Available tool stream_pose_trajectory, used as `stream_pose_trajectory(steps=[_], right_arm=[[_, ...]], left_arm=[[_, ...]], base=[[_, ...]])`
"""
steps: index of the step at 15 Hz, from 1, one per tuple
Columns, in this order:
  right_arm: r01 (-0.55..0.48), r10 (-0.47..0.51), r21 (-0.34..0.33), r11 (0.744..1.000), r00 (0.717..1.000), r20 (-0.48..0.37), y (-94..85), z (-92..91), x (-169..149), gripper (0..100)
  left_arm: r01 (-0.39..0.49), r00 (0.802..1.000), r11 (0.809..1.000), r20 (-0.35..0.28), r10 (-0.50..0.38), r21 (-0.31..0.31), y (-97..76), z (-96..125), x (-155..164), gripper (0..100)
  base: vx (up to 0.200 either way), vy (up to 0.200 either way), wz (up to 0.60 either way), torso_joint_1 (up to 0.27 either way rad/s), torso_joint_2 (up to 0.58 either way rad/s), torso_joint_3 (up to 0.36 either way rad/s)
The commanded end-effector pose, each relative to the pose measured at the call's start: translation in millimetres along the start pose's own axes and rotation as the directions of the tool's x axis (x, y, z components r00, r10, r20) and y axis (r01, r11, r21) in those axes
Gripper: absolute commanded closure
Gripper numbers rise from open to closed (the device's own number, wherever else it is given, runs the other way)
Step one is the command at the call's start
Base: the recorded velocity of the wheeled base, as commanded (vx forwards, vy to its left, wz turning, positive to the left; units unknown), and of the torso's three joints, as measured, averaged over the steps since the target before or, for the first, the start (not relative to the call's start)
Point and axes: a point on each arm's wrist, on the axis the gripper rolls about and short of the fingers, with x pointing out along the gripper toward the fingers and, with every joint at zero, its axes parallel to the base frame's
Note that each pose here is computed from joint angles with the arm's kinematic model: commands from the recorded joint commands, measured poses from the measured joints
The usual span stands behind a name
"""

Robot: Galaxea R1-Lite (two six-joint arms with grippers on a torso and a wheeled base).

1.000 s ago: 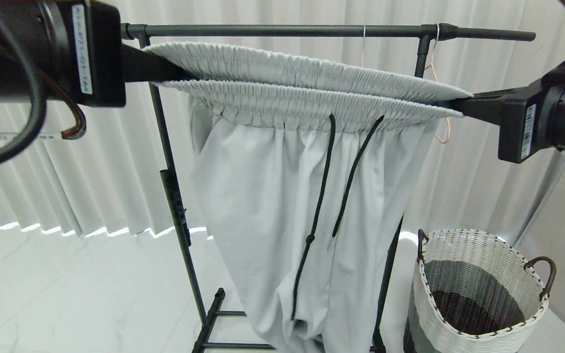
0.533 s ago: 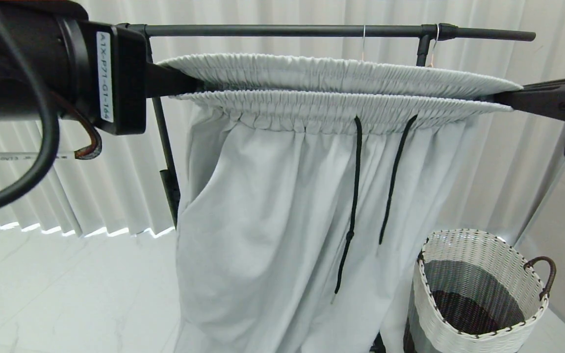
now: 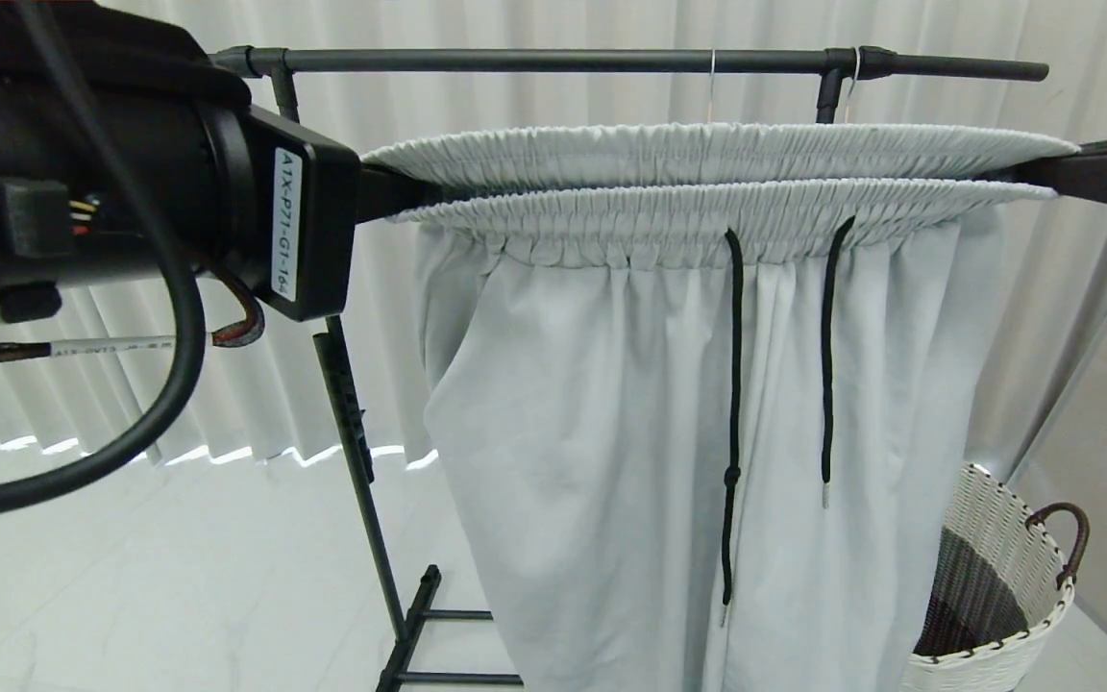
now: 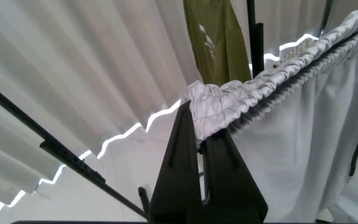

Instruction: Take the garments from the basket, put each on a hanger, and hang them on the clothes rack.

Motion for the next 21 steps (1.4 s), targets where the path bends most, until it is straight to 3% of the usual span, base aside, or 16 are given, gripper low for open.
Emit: stream_pose_trajectory(steps=[1, 7, 14, 16, 19, 20, 21], right_arm=[[0.001, -0.001, 0.002, 1.000, 1.000, 0.006, -1.0, 0.5, -3, 100], [0.001, -0.001, 0.001, 1.000, 1.000, 0.005, -1.0, -0.1, -3, 100], [0.032, -0.033, -0.008, 0.999, 0.998, -0.050, -9.7, -5.0, -13, 100], [0.014, -0.016, -0.019, 1.000, 0.996, -0.087, -15.2, -5.9, -32, 100], [-0.114, 0.111, -0.021, 0.993, 0.986, -0.124, -20.0, -9.3, -62, 100], [-0.193, 0.189, -0.017, 0.981, 0.972, -0.139, -20.3, -12.0, -72, 100], [-0.306, 0.300, -0.013, 0.952, 0.942, -0.147, -17.7, -15.6, -81, 100]], left_arm=[[0.000, 1.000, 1.000, -0.002, 0.000, 0.000, -0.1, -1, 0, 100], [0.002, 1.000, 1.000, -0.012, -0.002, 0.002, -1.4, -2, 4, 100], [0.011, 0.999, 1.000, -0.039, -0.011, 0.015, -5.8, -8, 10, 100], [0.006, 1.000, 1.000, 0.013, -0.006, -0.001, -8.2, 4, 19, 100], [-0.003, 0.998, 1.000, 0.065, 0.004, -0.018, -11.6, 22, 38, 100], [0.003, 0.997, 1.000, 0.071, -0.002, -0.019, -14.2, 26, 43, 100], [0.007, 0.998, 1.000, 0.068, -0.006, -0.018, -17.9, 28, 50, 100]], base=[[0.000, 0.200, 0.00, 0.002, 0.00, 0.007], [0.000, 0.200, 0.00, 0.004, 0.00, 0.002], [0.000, 0.000, 0.00, 0.000, 0.00, 0.000], [0.000, 0.000, 0.00, 0.000, 0.00, 0.000], [0.000, 0.000, 0.00, 0.000, 0.00, 0.000], [0.000, 0.000, 0.00, 0.000, 0.00, 0.000], [0.000, 0.000, 0.00, 0.000, 0.00, 0.000]])
